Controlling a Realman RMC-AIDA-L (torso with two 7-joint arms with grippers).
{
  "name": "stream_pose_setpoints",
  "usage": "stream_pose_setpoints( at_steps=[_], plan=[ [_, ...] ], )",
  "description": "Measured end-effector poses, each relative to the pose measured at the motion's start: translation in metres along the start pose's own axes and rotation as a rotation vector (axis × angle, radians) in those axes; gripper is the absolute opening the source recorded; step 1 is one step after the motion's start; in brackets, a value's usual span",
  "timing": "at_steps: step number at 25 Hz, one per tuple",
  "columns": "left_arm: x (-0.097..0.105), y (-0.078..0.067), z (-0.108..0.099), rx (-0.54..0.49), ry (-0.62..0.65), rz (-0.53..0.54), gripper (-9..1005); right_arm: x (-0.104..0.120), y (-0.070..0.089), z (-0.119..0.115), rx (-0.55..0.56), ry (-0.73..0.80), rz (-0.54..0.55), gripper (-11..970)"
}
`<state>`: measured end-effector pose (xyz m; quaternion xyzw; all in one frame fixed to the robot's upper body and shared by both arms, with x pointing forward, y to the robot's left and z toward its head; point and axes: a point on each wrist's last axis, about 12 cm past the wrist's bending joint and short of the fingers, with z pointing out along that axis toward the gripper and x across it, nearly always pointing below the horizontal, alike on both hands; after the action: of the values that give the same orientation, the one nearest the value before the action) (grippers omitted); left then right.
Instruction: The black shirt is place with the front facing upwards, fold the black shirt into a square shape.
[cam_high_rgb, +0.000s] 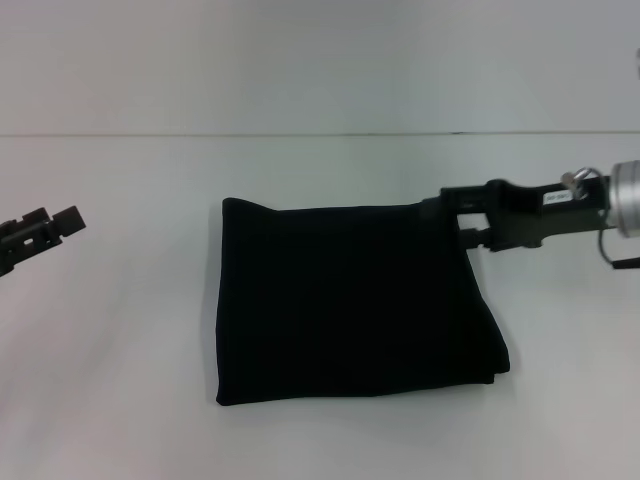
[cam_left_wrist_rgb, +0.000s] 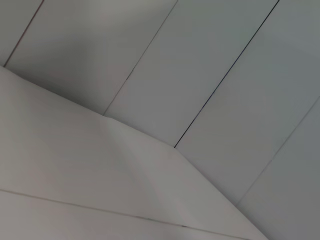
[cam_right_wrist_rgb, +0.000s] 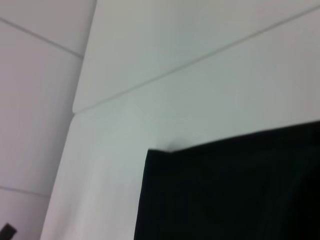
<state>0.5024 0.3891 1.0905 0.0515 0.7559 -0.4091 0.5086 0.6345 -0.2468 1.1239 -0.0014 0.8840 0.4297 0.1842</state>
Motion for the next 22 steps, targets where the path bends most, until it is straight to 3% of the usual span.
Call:
stream_pose_setpoints(
  at_steps=[22],
  plan=[
    [-0.001,0.001,-0.001,-0.003,0.001,0.004,926,0.012,0.003,0.018,0.028,0.055,-0.026,898]
  ],
)
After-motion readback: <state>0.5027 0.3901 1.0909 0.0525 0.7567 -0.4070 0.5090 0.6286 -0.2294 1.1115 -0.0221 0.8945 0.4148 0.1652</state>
